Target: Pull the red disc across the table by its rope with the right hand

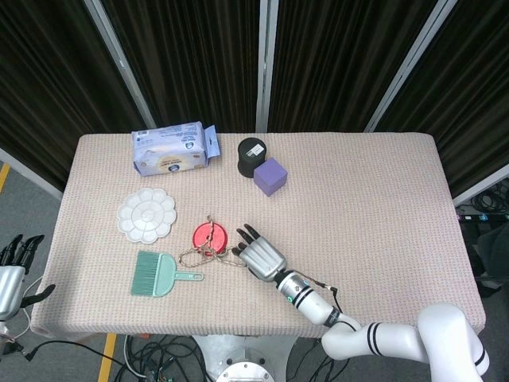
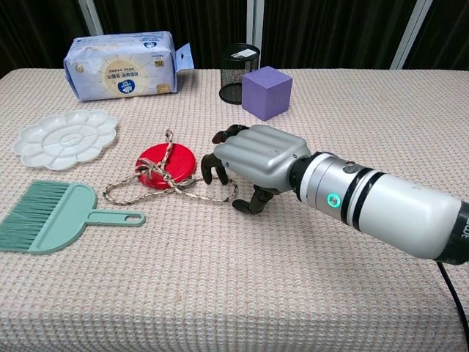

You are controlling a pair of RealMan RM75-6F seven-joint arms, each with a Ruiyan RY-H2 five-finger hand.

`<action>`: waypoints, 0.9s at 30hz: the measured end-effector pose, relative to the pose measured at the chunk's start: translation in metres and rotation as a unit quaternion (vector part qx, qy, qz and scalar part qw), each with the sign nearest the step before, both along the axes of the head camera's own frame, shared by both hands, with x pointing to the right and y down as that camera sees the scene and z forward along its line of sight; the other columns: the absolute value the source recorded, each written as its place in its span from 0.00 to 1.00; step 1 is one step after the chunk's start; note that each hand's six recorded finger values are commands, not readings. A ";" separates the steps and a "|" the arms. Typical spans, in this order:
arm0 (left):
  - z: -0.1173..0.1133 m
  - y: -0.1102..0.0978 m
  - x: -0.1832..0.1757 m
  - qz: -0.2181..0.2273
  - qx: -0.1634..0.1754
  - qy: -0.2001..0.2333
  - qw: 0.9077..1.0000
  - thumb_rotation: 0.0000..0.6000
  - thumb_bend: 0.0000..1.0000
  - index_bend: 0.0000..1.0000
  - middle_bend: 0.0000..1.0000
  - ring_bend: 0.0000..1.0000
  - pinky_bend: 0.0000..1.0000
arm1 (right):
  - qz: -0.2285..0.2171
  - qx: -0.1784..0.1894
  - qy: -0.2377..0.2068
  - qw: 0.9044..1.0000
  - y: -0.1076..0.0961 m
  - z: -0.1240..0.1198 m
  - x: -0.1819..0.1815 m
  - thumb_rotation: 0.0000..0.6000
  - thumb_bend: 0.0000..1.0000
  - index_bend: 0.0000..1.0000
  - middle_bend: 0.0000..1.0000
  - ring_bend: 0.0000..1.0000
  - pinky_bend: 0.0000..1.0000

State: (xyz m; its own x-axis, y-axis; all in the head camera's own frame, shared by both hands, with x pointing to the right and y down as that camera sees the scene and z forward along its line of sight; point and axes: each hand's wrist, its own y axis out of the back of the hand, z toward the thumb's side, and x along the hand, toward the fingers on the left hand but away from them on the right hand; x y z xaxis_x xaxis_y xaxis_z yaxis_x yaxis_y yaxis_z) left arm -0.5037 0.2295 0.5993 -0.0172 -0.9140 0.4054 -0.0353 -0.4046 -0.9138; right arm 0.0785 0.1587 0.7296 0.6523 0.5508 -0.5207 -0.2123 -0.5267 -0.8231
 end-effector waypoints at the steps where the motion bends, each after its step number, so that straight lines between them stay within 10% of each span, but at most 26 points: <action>1: 0.000 0.001 0.000 0.000 0.000 0.000 1.000 1.00 0.14 0.07 0.12 0.01 0.15 | 0.000 0.001 0.002 1.000 0.000 0.001 0.000 1.00 0.30 0.36 0.41 0.08 0.00; 27: 0.000 0.002 -0.007 -0.010 0.000 -0.001 1.000 1.00 0.14 0.07 0.12 0.01 0.15 | -0.022 -0.003 0.001 1.000 0.004 0.003 -0.005 1.00 0.30 0.42 0.46 0.10 0.00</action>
